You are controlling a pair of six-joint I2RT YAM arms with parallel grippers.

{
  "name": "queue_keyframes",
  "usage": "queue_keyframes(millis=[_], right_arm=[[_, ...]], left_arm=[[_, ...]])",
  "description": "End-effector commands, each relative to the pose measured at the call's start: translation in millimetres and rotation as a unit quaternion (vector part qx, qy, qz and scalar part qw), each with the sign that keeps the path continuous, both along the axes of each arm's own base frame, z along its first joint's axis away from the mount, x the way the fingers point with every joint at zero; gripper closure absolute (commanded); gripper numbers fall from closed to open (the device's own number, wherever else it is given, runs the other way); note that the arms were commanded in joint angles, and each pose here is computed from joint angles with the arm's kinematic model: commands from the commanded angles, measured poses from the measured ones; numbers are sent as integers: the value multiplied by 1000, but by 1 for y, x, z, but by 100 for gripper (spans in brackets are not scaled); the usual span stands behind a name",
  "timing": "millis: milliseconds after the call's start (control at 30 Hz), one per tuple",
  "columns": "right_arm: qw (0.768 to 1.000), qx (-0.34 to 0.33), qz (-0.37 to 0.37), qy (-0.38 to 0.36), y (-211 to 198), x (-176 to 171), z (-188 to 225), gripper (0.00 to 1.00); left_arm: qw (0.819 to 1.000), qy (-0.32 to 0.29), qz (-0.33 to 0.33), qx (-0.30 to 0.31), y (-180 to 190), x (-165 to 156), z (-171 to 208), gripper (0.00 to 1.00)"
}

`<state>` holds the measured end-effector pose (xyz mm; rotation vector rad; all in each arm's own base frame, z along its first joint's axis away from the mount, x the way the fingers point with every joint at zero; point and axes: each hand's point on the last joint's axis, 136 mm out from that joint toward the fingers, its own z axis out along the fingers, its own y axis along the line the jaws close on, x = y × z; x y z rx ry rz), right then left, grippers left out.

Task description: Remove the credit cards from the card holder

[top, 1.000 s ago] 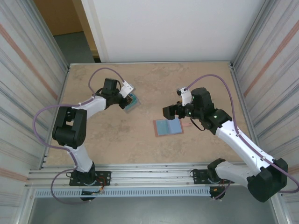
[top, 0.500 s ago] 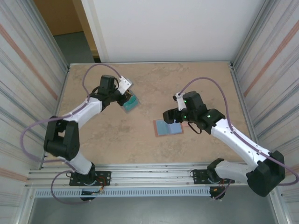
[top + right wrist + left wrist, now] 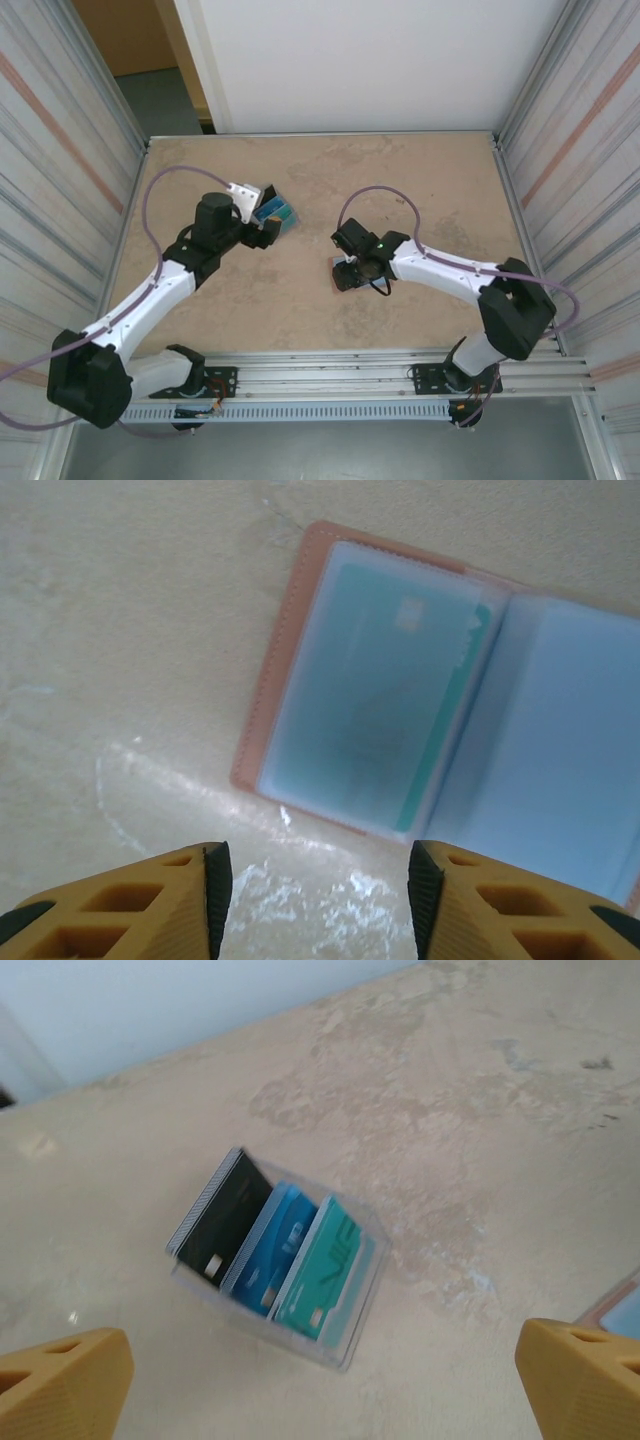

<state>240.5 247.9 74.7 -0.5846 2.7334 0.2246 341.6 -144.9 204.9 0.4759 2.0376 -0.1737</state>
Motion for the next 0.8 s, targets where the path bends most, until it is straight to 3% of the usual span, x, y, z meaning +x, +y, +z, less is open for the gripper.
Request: queue_keyframes(millis=[0, 567, 767], right_arm=[[1000, -14, -6, -4, 6, 10, -1, 47], [997, -61, -3, 47, 8, 16, -57, 42], [996, -65, -11, 58, 2, 16, -65, 55]], left_arm=[[996, 2, 82, -30, 24, -7, 1, 1], [995, 24, 90, -39, 24, -10, -10, 1], [995, 29, 84, -41, 22, -10, -11, 1]])
